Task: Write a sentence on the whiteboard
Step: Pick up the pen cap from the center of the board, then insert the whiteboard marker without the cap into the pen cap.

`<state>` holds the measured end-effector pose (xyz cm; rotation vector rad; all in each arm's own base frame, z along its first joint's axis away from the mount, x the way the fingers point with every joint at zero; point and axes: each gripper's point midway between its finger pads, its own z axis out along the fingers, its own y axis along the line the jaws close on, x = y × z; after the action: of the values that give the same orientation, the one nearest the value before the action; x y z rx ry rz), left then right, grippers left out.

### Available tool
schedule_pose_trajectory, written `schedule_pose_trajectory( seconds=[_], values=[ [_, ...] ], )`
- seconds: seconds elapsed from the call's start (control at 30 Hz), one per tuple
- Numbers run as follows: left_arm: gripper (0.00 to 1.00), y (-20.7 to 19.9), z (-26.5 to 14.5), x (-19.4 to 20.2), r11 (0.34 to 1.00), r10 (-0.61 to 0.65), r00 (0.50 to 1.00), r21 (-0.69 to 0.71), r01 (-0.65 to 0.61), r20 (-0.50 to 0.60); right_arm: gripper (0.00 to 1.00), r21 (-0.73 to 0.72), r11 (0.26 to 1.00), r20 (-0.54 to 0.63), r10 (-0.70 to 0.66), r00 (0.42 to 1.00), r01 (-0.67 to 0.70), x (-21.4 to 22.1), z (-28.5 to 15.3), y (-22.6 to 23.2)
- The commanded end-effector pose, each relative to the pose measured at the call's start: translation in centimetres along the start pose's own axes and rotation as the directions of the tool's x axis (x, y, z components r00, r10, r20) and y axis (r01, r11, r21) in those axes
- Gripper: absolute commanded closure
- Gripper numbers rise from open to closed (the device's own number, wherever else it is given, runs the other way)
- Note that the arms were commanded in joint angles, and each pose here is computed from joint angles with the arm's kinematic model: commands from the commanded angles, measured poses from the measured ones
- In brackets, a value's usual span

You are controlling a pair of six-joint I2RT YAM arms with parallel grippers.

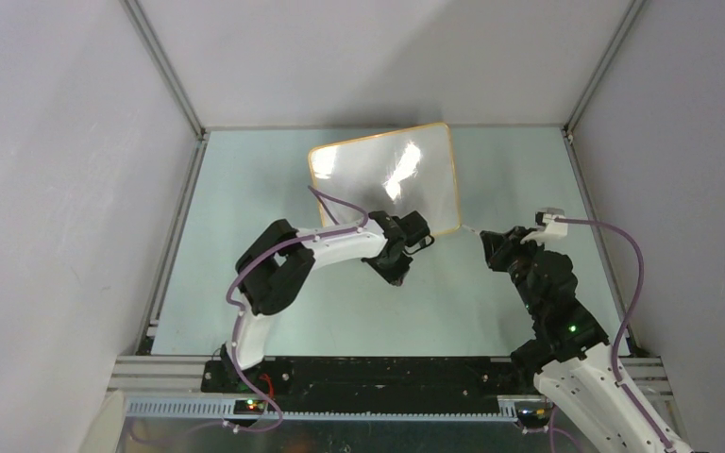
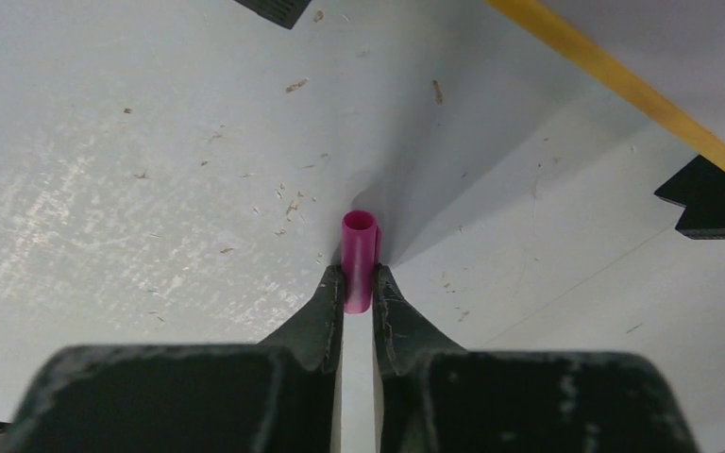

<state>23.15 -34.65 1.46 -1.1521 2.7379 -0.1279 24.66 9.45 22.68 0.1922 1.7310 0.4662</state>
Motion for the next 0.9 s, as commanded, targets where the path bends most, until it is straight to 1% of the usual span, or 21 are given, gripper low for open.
schedule_pose_trajectory(
  seconds=[0.0, 0.07, 0.17, 0.27, 0.3, 0.37, 0.4, 0.43, 0.47, 0.5, 0.53, 0.57, 0.6, 0.63, 0.67, 0.7, 0.73, 0.77, 0.8, 0.83, 0.87],
  values=[
    [0.98, 0.1, 0.7, -0.8, 0.999, -0.029, 0.999, -0.022, 0.030, 0.034, 1.00, 0.001, 1.000, 0.028, 0.010, 1.000, -0.010, -0.6, 0.0, 0.0],
    [1.00, 0.5, -0.1, -1.2, 1.000, -0.021, 0.998, -0.015, 0.022, 0.061, 1.00, -0.006, 1.000, 0.027, 0.009, 1.000, -0.008, -0.6, -0.1, 0.2],
    [1.00, 1.2, -1.9, -2.2, 1.000, 0.018, 0.990, 0.018, -0.021, 0.140, 1.00, -0.017, 1.000, 0.026, 0.010, 1.000, -0.009, -0.6, 0.0, 0.3],
    [1.00, 2.1, -4.8, -3.4, 0.987, 0.130, 0.967, 0.064, -0.148, 0.219, 1.00, -0.041, 0.999, 0.019, 0.004, 1.000, -0.003, -0.5, 0.0, 0.7],
    [1.00, 2.2, -5.3, -3.4, 0.974, 0.191, 0.954, 0.077, -0.214, 0.232, 1.00, -0.049, 0.999, 0.020, 0.003, 1.000, -0.002, -0.6, 0.0, 0.9],
    [1.00, 1.8, -7.3, -3.4, 0.931, 0.273, 0.928, 0.174, -0.321, 0.253, 1.00, -0.079, 0.997, 0.012, -0.001, 1.000, 0.001, -0.5, -0.1, 1.4],
    [1.00, 1.8, -6.9, -2.9, 0.886, 0.361, 0.895, 0.203, -0.417, 0.262, 1.00, -0.104, 0.995, 0.001, -0.003, 1.000, 0.004, -0.3, -0.2, 1.8],
    [1.00, 1.4, -8.1, -2.5, 0.844, 0.397, 0.876, 0.266, -0.465, 0.274, 1.00, -0.115, 0.993, -0.006, -0.005, 1.000, 0.004, -0.3, -0.2, 2.0],
    [1.00, 1.5, -7.6, -2.0, 0.771, 0.488, 0.821, 0.293, -0.565, 0.297, 1.00, -0.148, 0.989, -0.023, -0.010, 1.000, 0.006, -0.1, -0.4, 2.6],
    [1.00, 1.7, -8.8, -2.1, 0.712, 0.534, 0.775, 0.316, -0.627, 0.338, 1.00, -0.157, 0.988, -0.040, -0.014, 0.999, 0.008, -0.1, -0.6, 2.8],
    [1.00, 2.2, -8.4, -2.2, 0.683, 0.547, 0.753, 0.325, -0.654, 0.366, 1.00, -0.183, 0.983, -0.067, -0.022, 0.998, 0.010, 0.2, -0.7, 3.3],
    [1.00, 2.4, -9.8, -2.3, 0.614, 0.577, 0.702, 0.345, -0.710, 0.418, 1.00, -0.190, 0.982, -0.084, -0.027, 0.996, 0.010, 0.1, -1.0, 3.5],
    [1.00, 2.9, -9.4, -2.2, 0.574, 0.583, 0.681, 0.369, -0.731, 0.443, 1.00, -0.220, 0.976, -0.114, -0.037, 0.993, 0.011, 0.5, -1.2, 4.1],
    [1.00, 2.9, -11.2, -2.4, 0.490, 0.590, 0.630, 0.397, -0.776, 0.504, 1.00, -0.233, 0.973, -0.129, -0.042, 0.991, 0.011, 0.3, -1.6, 4.5],
    [1.00, 3.6, -10.7, -2.1, 0.442, 0.595, 0.608, 0.418, -0.794, 0.526, 1.00, -0.258, 0.966, -0.154, -0.052, 0.987, 0.011, 0.5, -1.9, 4.9],
    [1.00, 3.9, -12.5, -2.7, 0.376, 0.577, 0.568, 0.426, -0.823, 0.587, 1.00, -0.271, 0.962, -0.167, -0.057, 0.984, 0.010, 0.1, -2.3, 5.4],
    [1.00, 4.4, -12.2, -2.6, 0.330, 0.572, 0.542, 0.432, -0.839, 0.616, 1.00, -0.301, 0.954, -0.203, -0.070, 0.977, 0.006, 0.5, -2.7, 5.9],
    [1.00, 4.7, -14.0, -2.9, 0.248, 0.543, 0.489, 0.426, -0.870, 0.683, 1.00, -0.328, 0.945, -0.199, -0.074, 0.977, 0.004, -0.3, -3.2, 6.7],
    [1.00, 5.1, -14.1, -2.3, 0.171, 0.526, 0.457, 0.438, -0.883, 0.717, 1.00, -0.366, 0.930, -0.238, -0.092, 0.967, -0.001, 0.2, -3.7, 7.4],
    [1.00, 5.6, -15.3, -2.1, 0.055, 0.478, 0.393, 0.420, -0.906, 0.785, 1.00, -0.424, 0.906, -0.242, -0.106, 0.964, -0.007, -0.5, -4.5, 8.6],
    [1.00, 6.0, -16.9, -2.5, -0.025, 0.423, 0.322, 0.366, -0.930, 0.847, 1.00, -0.447, 0.894, -0.253, -0.116, 0.960, -0.010, -1.0, -5.0, 9.2]
  ],
)
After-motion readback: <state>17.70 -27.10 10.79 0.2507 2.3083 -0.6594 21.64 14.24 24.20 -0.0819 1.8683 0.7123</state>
